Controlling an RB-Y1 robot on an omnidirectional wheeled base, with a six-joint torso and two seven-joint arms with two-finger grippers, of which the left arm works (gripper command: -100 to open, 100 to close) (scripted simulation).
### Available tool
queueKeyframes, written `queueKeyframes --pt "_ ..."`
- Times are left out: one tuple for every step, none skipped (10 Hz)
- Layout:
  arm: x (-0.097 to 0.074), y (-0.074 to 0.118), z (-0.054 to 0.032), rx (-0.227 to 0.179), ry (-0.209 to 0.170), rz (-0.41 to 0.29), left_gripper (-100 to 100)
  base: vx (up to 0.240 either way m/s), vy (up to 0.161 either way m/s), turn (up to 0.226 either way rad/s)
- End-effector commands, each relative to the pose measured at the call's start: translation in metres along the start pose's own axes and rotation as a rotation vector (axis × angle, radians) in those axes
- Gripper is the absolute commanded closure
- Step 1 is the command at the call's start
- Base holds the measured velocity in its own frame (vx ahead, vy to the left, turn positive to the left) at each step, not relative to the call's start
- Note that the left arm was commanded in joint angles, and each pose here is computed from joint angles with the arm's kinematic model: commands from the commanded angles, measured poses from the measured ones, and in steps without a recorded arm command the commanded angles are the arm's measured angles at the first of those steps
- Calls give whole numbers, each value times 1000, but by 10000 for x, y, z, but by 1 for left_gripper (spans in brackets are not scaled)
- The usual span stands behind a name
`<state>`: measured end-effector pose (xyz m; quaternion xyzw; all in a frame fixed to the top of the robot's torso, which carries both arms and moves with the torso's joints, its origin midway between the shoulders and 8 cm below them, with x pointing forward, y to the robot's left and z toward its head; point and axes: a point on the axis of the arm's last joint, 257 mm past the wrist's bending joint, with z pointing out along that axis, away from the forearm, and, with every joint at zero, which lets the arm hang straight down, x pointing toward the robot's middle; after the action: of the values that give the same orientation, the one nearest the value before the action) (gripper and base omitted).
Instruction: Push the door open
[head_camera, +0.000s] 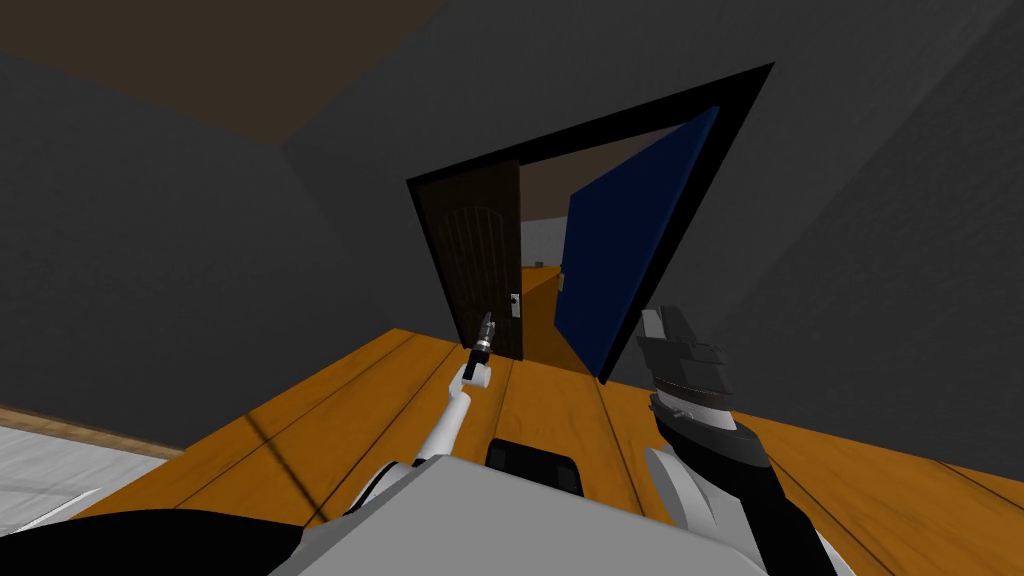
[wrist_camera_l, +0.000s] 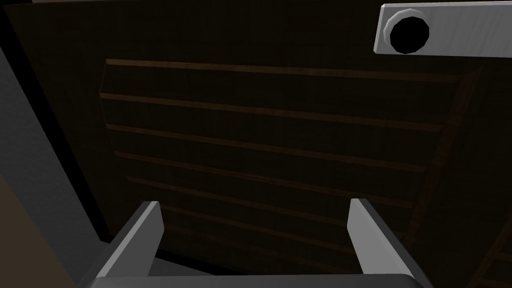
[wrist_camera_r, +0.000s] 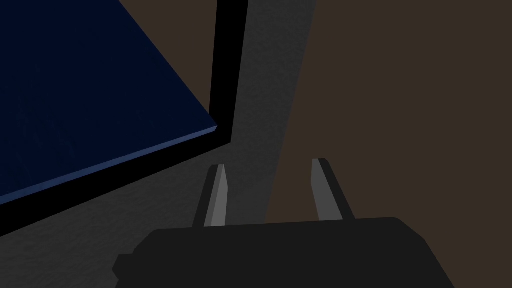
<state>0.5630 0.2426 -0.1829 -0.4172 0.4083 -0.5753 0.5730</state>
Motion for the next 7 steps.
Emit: queueKeyframes --pt "60 108 45 -23 7 0 -100 80 25 -5" --pt "58 142 33 -30 6 1 -100 62 20 -6" --pt "94 223 55 -48 11 1 -100 47 13 -2" --pt "132 303 76 -67 15 1 -100 76 25 -4" --pt "170 382 95 -85 20 2 -100 92 15 -10" --pt "252 497 137 -114 30 2 -100 129 41 -7" --pt "293 578 144 -133 35 2 -100 140 40 -11"
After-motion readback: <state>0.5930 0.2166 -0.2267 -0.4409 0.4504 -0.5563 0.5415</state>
